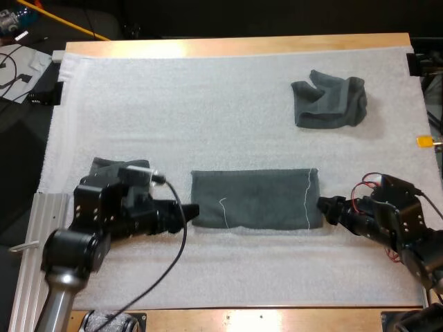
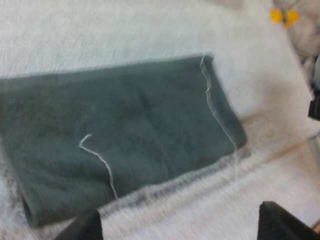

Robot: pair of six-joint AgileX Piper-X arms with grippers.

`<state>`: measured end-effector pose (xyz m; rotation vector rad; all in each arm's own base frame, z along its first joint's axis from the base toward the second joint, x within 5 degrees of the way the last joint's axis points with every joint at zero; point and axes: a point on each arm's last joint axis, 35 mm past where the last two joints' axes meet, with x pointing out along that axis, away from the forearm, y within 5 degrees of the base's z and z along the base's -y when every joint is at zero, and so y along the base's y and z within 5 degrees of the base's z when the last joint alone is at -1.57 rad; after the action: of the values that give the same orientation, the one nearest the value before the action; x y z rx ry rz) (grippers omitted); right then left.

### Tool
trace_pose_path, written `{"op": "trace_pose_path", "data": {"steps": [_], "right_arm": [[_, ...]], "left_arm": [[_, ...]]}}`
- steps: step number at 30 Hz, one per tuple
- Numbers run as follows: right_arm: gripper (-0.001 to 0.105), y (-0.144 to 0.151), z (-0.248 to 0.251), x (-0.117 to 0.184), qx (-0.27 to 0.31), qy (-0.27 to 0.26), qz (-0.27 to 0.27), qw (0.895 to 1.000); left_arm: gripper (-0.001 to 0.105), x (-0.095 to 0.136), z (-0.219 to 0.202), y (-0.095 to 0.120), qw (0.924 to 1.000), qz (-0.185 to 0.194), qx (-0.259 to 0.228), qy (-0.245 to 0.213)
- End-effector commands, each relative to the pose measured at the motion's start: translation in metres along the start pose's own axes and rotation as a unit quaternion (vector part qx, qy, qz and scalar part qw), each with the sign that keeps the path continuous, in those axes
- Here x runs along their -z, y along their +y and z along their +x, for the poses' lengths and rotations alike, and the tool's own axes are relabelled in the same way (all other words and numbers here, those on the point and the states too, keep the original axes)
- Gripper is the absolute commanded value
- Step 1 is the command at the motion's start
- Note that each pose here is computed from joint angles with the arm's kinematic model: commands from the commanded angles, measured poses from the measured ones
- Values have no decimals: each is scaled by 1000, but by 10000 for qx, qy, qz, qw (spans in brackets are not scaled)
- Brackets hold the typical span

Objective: Pick towel from pile, fold and stack

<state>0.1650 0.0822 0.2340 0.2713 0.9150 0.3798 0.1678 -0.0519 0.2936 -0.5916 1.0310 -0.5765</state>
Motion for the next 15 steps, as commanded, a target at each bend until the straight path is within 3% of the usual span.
{"op": "trace_pose_path", "data": {"steps": [1,15], "right_arm": [[62,2,-14,-3,204,175,-214,9994],[62,7,-35,-11,750,622,-786,9921]], "left_arm": [[62,14,-17,-8,9999,107,11,-37],[62,50,-47,-17,9999,153,-9,-58]]}}
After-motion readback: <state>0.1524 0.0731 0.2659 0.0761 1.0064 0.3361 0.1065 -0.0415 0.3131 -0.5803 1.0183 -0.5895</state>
